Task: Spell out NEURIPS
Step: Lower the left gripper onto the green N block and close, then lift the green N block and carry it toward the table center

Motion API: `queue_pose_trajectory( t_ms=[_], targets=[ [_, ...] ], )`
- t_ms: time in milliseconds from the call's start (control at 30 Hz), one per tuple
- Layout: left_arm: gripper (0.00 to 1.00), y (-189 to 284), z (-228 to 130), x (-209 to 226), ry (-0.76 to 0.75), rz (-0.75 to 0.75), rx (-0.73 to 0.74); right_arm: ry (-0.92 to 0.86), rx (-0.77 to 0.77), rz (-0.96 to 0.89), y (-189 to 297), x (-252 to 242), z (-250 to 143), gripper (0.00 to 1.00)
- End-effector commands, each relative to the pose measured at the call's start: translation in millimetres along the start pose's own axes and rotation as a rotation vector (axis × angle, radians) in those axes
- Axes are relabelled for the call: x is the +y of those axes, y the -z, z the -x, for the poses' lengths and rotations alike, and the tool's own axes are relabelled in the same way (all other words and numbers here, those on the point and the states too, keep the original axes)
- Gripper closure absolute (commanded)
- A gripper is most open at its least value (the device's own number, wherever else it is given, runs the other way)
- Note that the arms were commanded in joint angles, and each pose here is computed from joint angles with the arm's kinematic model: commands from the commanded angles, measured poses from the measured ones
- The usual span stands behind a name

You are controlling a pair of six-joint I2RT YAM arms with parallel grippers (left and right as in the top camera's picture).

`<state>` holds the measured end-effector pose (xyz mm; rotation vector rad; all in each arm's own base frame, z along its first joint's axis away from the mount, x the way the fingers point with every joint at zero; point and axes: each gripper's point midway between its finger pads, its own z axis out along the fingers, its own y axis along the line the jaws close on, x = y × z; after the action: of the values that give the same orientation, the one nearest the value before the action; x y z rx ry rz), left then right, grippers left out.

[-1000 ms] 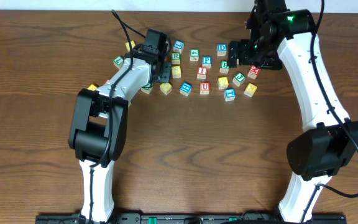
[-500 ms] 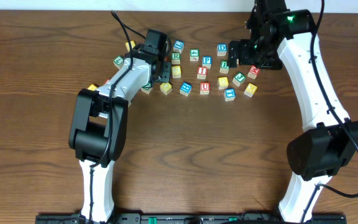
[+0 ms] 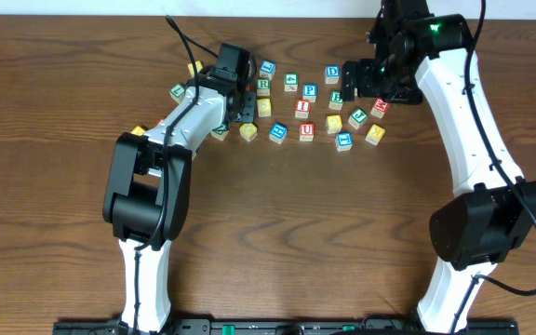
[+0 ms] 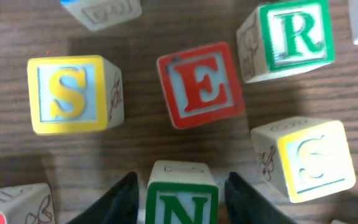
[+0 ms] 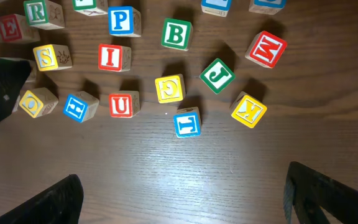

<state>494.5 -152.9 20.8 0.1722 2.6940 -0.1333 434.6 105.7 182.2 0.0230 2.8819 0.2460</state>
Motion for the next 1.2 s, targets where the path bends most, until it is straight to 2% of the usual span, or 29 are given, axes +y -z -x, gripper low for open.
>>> queue_pose_trajectory(
  t_ms=[0, 100, 200, 267, 533, 700, 900, 1033, 1167],
  targets=[
    [0.52, -9, -3, 2, 0.022, 0.014, 0.008, 0.013, -0.027, -0.004, 7, 1, 5, 0.01],
    [0.53, -15, -7, 2, 0.025, 0.016, 0.017, 0.013, -0.031, -0.003, 7, 2, 6, 0.01],
    [0.64, -17, -7, 3, 0.025, 0.016, 0.019, 0.014, -0.038, -0.002, 7, 2, 8, 0.01],
    [0.67, -17, -6, 2, 0.028, 0.016, 0.016, 0.014, -0.042, -0.001, 7, 2, 9, 0.01],
    [0.68, -4, 6, 1, 0.03, 0.01, -0.02, 0.015, -0.053, 0.002, 7, 3, 11, 0.01],
    [0.68, 42, 36, -1, 0.034, 0.004, -0.126, 0.016, -0.057, 0.002, 7, 3, 13, 0.01],
    [0.69, 127, 56, 2, 0.039, 0.015, -0.23, 0.018, -0.072, 0.005, 7, 4, 16, 0.01],
    [0.69, 176, 36, 1, 0.055, 0.013, -0.198, 0.019, -0.078, 0.007, 7, 4, 18, 0.01],
    [0.69, 189, -4, -1, 0.063, 0.031, -0.061, 0.019, -0.078, 0.007, 7, 4, 18, 0.01]
  ],
)
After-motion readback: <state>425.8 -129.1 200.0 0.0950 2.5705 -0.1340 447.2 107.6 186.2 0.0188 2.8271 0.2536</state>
